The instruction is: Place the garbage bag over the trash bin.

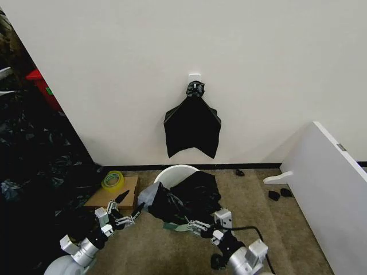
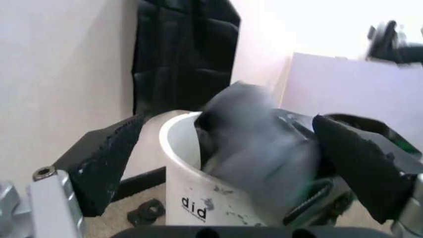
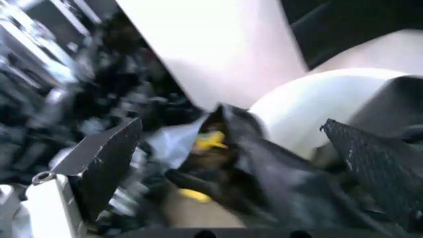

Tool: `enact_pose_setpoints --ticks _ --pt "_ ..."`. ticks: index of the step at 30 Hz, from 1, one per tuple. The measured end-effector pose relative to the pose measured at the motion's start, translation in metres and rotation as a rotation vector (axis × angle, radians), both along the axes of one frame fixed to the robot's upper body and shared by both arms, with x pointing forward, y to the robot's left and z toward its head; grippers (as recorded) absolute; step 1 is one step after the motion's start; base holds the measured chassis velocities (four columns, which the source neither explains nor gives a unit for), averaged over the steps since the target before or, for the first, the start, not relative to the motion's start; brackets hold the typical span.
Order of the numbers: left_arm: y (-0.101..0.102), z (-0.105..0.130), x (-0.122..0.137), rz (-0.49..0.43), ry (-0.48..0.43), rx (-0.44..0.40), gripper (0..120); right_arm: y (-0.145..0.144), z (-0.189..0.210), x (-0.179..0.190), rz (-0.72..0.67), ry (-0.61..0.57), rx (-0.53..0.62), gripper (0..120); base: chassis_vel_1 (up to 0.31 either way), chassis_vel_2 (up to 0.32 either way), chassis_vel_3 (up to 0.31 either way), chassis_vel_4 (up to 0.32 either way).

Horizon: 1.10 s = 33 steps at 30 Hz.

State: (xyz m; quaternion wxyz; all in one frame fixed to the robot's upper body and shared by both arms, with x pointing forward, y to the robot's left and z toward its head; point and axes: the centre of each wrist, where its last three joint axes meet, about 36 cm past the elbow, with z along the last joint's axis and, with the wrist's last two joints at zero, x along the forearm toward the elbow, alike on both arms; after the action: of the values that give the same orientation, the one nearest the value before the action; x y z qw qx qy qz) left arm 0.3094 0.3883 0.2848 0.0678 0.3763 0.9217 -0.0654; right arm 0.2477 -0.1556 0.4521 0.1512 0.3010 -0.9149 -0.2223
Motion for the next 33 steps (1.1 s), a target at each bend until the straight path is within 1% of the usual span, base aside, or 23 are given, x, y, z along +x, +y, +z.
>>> enact_pose_setpoints --ticks 1,3,4,6,7,9,11,13,15,16,19,20,21,23,24,26,27,30,31,33 --pt "0.000 0.000 0.000 0.000 0.000 0.000 100 0.000 0.000 0.000 0.000 0.000 0.000 100 0.000 0.000 0.000 0.000" --pt "0.000 0.001 0.002 -0.009 -0.019 0.023 100 0.003 0.015 0.015 0.050 0.084 0.081 100 0.000 0.000 0.000 0.000" --pt "0.000 0.001 0.002 -0.009 -0.019 0.023 100 0.003 0.015 0.015 0.050 0.084 0.081 100 0.000 0.000 0.000 0.000" --pt "-0.001 0.000 0.002 -0.003 -0.023 0.031 100 0.010 0.017 0.028 0.085 0.141 0.099 100 0.000 0.000 0.000 0.000" --pt "-0.001 0.000 0.002 -0.003 -0.023 0.031 100 0.010 0.017 0.028 0.085 0.141 0.099 100 0.000 0.000 0.000 0.000" --pt "-0.003 0.001 0.001 0.003 -0.027 0.031 100 0.019 0.010 0.041 0.096 0.164 0.084 100 0.000 0.000 0.000 0.000" --pt "-0.008 0.006 -0.002 0.027 -0.036 0.014 100 0.025 0.007 0.054 0.078 0.153 0.072 100 0.000 0.000 0.000 0.000" --pt "-0.011 0.009 -0.003 0.038 -0.039 0.002 100 0.024 0.007 0.057 0.070 0.142 0.068 100 0.000 0.000 0.000 0.000" --pt "-0.020 0.017 -0.009 0.101 -0.040 -0.038 100 0.012 0.011 0.066 0.043 0.086 0.038 100 0.000 0.000 0.000 0.000" --pt "-0.020 0.017 -0.009 0.101 -0.040 -0.038 100 0.012 0.011 0.066 0.043 0.086 0.038 100 0.000 0.000 0.000 0.000" --pt "-0.031 0.025 -0.015 0.197 -0.034 -0.087 100 -0.002 0.016 0.079 0.031 0.029 -0.009 100 0.000 0.000 0.000 0.000" --pt "-0.038 0.031 -0.018 0.250 -0.028 -0.112 100 -0.011 0.017 0.092 0.030 -0.007 -0.053 100 0.000 0.000 0.000 0.000" --pt "-0.038 0.031 -0.018 0.250 -0.028 -0.112 100 -0.011 0.017 0.092 0.030 -0.007 -0.053 100 0.000 0.000 0.000 0.000" --pt "-0.044 0.040 -0.022 0.319 -0.017 -0.127 100 -0.023 0.016 0.113 0.031 -0.056 -0.136 100 0.000 0.000 0.000 0.000" --pt "-0.044 0.040 -0.022 0.319 -0.017 -0.127 100 -0.023 0.016 0.113 0.031 -0.056 -0.136 100 0.000 0.000 0.000 0.000" --pt "-0.047 0.051 -0.032 0.391 0.004 -0.130 100 -0.034 0.015 0.144 0.048 -0.099 -0.227 100 0.000 0.000 0.000 0.000" --pt "-0.047 0.051 -0.032 0.391 0.004 -0.130 100 -0.034 0.015 0.144 0.048 -0.099 -0.227 100 0.000 0.000 0.000 0.000" --pt "-0.051 0.060 -0.041 0.450 0.039 -0.128 100 -0.041 0.011 0.174 0.080 -0.111 -0.316 100 0.000 0.000 0.000 0.000" --pt "-0.051 0.060 -0.041 0.450 0.039 -0.128 100 -0.041 0.011 0.174 0.080 -0.111 -0.316 100 0.000 0.000 0.000 0.000" --pt "-0.057 0.066 -0.048 0.486 0.068 -0.119 100 -0.042 0.003 0.198 0.131 -0.117 -0.403 100 0.000 0.000 0.000 0.000"
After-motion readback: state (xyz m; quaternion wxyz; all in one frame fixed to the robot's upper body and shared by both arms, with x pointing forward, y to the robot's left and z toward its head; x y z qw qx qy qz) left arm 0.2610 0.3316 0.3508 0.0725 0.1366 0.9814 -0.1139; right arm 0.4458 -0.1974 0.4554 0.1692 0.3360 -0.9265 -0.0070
